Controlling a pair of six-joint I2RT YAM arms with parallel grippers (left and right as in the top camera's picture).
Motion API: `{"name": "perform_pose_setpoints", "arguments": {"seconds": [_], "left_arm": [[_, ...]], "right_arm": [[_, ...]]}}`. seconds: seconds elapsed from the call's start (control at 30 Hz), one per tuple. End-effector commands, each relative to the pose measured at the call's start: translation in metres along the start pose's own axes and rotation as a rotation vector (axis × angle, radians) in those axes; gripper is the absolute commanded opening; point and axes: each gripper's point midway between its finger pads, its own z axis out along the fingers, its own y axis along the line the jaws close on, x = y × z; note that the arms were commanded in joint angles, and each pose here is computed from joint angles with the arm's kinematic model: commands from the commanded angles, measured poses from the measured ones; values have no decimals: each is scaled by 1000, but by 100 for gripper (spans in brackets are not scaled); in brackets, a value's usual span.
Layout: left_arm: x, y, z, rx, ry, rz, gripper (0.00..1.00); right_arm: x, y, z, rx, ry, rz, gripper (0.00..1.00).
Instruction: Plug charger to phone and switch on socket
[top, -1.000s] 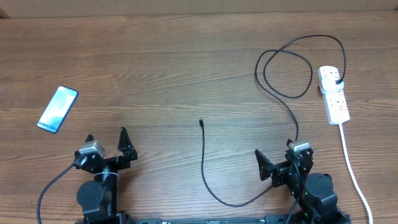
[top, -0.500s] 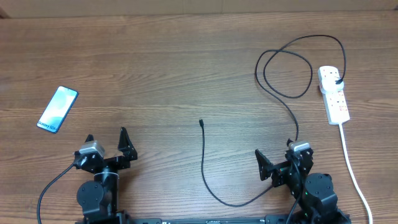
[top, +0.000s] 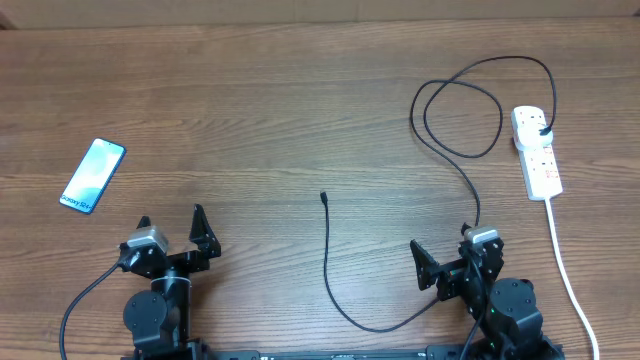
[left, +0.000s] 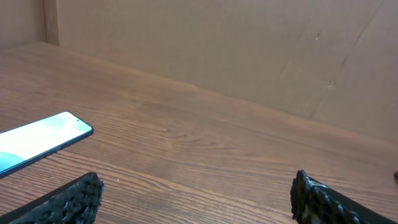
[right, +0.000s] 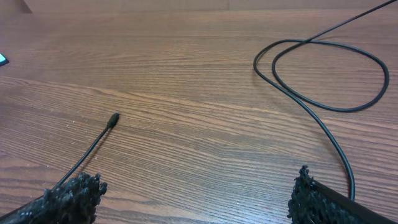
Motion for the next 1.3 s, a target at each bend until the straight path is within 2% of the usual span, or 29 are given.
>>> {"name": "perform_pose_setpoints", "arguments": {"seconds": [0.0, 0.37, 0.53, 0.67, 0.77, 0.93, 1.07, 1.27], "left_arm": [[1, 3, 0, -13, 1, -7, 100], [1, 3, 0, -11, 2, -8, 100], [3, -5, 0, 34, 12, -8, 99], [3, -22, -4, 118, 65, 16, 100], [1, -24, -8, 107, 132, 53, 100], [-47, -31, -12, 72, 164, 148, 100], [-101, -22, -9, -66, 240, 203, 100], [-151, -3, -2, -252, 381, 290, 99]], "right_arm": [[10, 1, 1, -6, 28, -10, 100], [10, 1, 1, -6, 28, -10, 100], [10, 1, 1, -6, 28, -10, 100], [10, 1, 1, -6, 28, -10, 100], [10, 1, 1, -6, 28, -10, 100], [10, 1, 1, -6, 28, -10, 100], [10, 1, 1, -6, 28, -10, 100], [10, 1, 1, -6, 28, -10, 100]]}}
